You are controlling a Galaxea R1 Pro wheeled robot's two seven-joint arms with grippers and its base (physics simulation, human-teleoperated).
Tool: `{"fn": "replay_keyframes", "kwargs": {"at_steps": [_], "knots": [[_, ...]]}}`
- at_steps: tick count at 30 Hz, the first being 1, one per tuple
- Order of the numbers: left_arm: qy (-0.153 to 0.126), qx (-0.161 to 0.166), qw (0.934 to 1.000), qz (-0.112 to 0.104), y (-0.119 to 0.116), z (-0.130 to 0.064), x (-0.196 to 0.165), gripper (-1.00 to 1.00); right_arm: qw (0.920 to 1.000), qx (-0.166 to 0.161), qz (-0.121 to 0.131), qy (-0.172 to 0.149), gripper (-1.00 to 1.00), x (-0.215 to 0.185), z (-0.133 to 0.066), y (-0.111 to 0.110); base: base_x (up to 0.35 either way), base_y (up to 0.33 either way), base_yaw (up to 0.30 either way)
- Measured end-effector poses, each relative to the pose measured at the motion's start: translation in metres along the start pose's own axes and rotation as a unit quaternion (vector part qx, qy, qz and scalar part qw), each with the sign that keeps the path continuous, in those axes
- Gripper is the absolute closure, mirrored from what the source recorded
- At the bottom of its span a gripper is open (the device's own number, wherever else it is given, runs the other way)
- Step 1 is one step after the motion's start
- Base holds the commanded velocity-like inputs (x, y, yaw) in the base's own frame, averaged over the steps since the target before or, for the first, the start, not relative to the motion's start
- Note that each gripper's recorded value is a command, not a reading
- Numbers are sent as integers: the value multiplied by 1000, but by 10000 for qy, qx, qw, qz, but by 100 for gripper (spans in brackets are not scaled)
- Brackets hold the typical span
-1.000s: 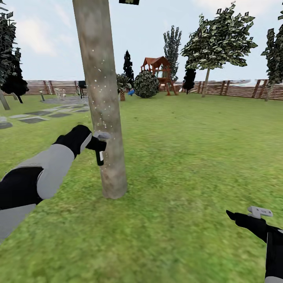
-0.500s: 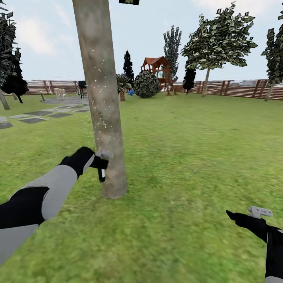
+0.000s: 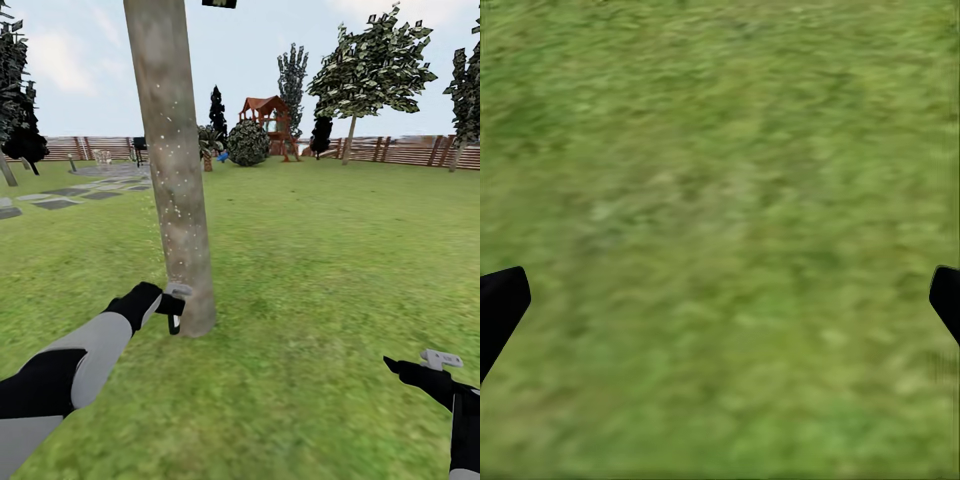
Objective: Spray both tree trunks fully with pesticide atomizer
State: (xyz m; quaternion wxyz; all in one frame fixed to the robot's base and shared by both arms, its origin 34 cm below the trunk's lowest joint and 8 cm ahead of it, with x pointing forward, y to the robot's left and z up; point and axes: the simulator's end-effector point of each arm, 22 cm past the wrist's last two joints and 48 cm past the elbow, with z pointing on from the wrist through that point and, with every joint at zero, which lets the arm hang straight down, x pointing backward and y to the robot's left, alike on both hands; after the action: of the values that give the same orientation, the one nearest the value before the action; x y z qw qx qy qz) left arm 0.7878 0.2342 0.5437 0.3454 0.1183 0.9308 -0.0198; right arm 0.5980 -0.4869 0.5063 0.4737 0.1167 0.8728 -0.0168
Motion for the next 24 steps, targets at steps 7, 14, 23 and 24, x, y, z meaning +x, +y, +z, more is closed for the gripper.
{"fn": "replay_keyframes", "kwargs": {"at_steps": [7,14,23,24], "knots": [[-175,46,9998,25,-4,6,4,100,10000,9,-3,-4,-100,0,0,0,0,0,237],[-683,366,9967,-255,-29,14,1,100,10000,5,-2,-3,-100,0,0,0,0,0,59],[-703,473,9956,-398,-38,25,28,100,10000,-5,8,5,-100,1,0,2,0,-151,65],[-703,475,9956,-399,-38,25,28,100,10000,-7,9,9,-100,1,0,2,0,-304,17]]}}
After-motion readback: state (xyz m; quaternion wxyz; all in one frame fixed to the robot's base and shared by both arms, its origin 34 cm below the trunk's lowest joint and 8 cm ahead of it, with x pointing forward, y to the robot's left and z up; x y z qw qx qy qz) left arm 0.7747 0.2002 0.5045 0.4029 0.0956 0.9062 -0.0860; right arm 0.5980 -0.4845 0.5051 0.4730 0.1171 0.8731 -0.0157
